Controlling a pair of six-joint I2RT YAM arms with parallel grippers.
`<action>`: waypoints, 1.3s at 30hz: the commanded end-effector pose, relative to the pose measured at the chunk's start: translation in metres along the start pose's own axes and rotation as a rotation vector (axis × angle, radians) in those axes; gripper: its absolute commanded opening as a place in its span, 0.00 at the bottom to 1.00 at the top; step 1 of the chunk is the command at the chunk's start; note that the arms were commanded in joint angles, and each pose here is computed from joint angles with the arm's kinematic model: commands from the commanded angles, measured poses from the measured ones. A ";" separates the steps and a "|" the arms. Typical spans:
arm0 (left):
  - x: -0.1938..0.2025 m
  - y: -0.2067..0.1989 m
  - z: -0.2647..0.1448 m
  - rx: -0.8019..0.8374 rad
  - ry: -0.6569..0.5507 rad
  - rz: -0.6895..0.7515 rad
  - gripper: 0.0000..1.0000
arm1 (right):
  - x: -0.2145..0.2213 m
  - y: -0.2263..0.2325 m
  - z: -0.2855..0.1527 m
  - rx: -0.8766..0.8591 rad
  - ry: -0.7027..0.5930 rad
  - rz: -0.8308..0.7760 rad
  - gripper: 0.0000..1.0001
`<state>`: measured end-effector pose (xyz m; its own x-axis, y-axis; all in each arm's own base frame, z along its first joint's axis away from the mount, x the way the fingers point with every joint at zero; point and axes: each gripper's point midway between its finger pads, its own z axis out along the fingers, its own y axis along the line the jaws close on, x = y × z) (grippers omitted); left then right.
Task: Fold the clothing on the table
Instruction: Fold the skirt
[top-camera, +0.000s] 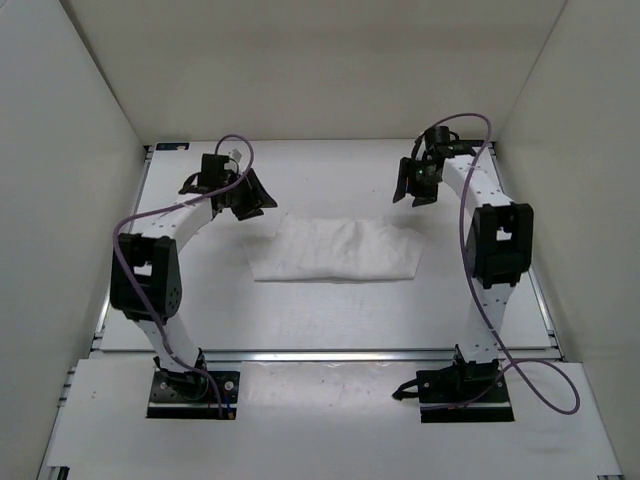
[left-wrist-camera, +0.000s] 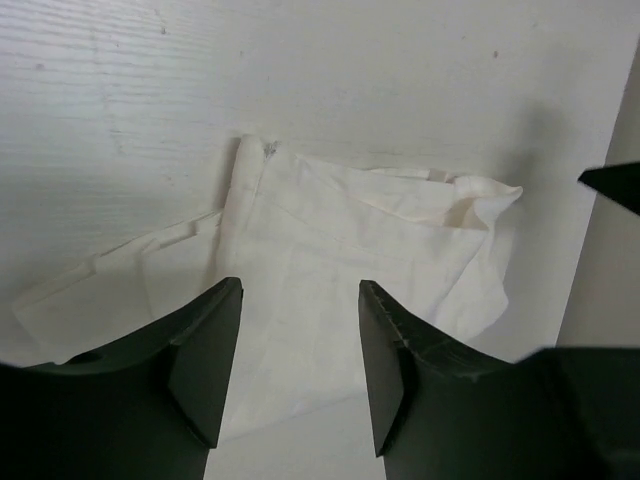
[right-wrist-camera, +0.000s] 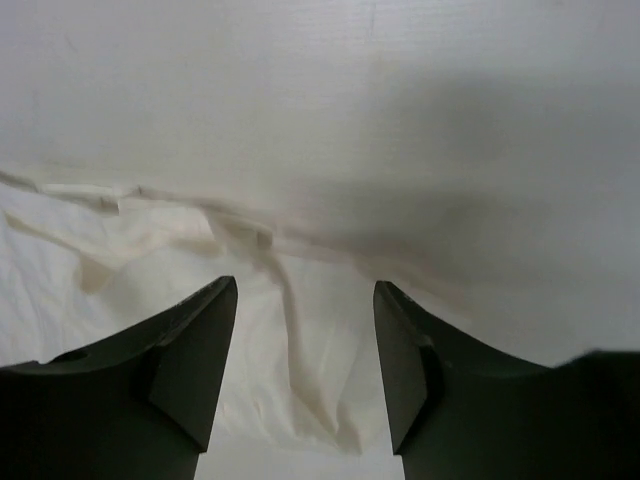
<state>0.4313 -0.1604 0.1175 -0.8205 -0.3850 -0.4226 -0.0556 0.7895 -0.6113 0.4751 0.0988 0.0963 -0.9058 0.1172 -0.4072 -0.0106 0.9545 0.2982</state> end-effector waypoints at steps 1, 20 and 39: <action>-0.001 -0.023 -0.042 0.067 -0.095 0.063 0.62 | 0.011 0.004 -0.049 0.022 -0.100 0.014 0.55; 0.147 0.092 -0.035 -0.201 -0.016 0.046 0.66 | 0.164 -0.004 -0.031 -0.176 -0.183 0.296 0.58; 0.157 0.085 -0.020 -0.189 0.037 0.089 0.00 | 0.202 -0.046 -0.051 -0.033 -0.306 0.436 0.60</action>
<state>0.2933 -0.1440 0.0149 -0.8355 -0.3135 -0.4514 -0.0906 0.8886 -0.4496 0.2673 0.0773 0.0482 -0.7029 0.5438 -0.4584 0.2773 0.8031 0.5274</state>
